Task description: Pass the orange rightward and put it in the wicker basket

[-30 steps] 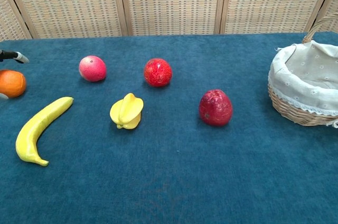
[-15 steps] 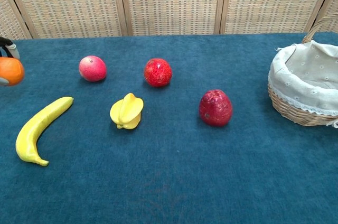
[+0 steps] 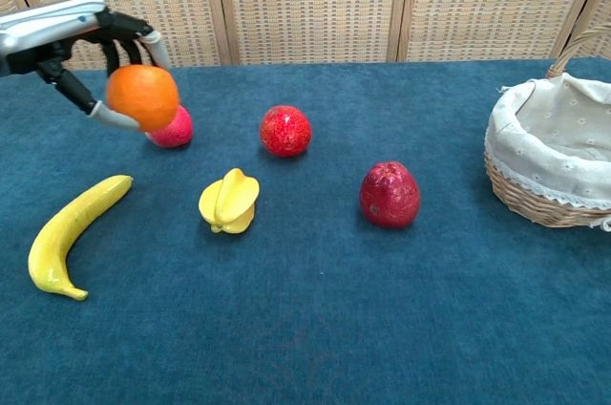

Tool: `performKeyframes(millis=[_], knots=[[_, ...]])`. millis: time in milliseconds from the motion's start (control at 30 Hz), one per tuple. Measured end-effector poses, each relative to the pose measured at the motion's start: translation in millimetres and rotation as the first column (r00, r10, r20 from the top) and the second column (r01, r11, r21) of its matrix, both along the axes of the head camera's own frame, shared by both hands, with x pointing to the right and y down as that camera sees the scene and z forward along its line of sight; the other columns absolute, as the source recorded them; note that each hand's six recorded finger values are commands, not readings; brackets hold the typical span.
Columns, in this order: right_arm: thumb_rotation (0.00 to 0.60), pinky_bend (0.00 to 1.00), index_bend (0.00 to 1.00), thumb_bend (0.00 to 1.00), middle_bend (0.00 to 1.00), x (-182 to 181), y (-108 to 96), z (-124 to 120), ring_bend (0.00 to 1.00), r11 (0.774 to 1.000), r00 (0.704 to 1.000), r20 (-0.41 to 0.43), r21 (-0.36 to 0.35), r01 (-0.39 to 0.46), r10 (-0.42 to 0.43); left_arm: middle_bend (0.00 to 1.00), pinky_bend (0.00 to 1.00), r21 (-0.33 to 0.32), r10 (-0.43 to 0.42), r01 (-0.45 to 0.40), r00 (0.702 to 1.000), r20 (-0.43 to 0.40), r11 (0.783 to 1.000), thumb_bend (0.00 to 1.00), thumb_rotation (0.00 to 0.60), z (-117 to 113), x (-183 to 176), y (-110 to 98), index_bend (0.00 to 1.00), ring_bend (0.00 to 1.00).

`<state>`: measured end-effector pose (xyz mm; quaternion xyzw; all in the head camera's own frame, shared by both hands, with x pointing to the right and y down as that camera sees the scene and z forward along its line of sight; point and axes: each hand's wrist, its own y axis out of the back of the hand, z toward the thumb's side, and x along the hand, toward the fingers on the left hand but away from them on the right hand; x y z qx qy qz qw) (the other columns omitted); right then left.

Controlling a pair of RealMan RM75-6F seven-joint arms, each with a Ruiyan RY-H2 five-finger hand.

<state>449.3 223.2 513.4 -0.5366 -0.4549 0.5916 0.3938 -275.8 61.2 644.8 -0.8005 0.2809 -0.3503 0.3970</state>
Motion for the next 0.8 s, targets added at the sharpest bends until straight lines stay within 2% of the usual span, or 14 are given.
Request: performKeyframes(millis=[167,267,467,533,600,667,733,800], knots=[[0.6,0.0,0.0,0.0,0.0,6,-1,0,0.0,1.0,1.0,-0.002,0.0,-0.019,0.019,0.57,0.49,-0.029,0.103,-0.105,0.992,-0.076,0.994,0.15,0.6,-6,56,16,0.55,0.41],[0.6,0.0,0.0,0.0,0.0,9,0,0,0.0,1.0,1.0,-0.005,-0.002,-0.029,0.029,0.57,0.47,-0.043,0.178,-0.183,0.979,-0.102,0.982,0.15,0.6,-5,79,34,0.55,0.41],[0.6,0.0,0.0,0.0,0.0,12,1,1,0.0,0.999,0.999,-0.012,-0.006,-0.038,0.037,0.55,0.37,-0.045,0.284,-0.287,0.957,-0.065,0.957,0.14,0.6,11,106,64,0.55,0.41],[0.6,0.0,0.0,0.0,0.0,12,1,1,0.0,0.999,0.999,-0.013,-0.007,-0.039,0.039,0.49,0.32,-0.054,0.308,-0.311,0.95,-0.049,0.949,0.09,0.6,19,111,72,0.52,0.4],[0.6,0.0,0.0,0.0,0.0,12,1,1,0.0,0.999,0.999,-0.015,-0.008,-0.039,0.039,0.4,0.26,-0.061,0.325,-0.327,0.945,-0.037,0.943,0.04,0.6,26,114,79,0.43,0.33],[0.6,0.0,0.0,0.0,0.0,12,1,1,0.0,0.999,0.999,-0.015,-0.008,-0.039,0.039,0.28,0.18,-0.064,0.332,-0.333,0.943,-0.035,0.941,0.0,0.6,30,116,83,0.28,0.2],[0.6,0.0,0.0,0.0,0.0,12,1,2,0.0,0.999,0.999,-0.015,-0.008,-0.039,0.039,0.11,0.08,-0.076,0.336,-0.338,0.941,-0.04,0.938,0.0,0.6,34,118,87,0.09,0.06],[0.6,0.0,0.0,0.0,0.0,12,1,2,0.0,0.999,0.999,-0.016,-0.009,-0.038,0.038,0.02,0.02,-0.089,0.337,-0.34,0.94,-0.043,0.936,0.0,0.6,37,119,89,0.01,0.0]])
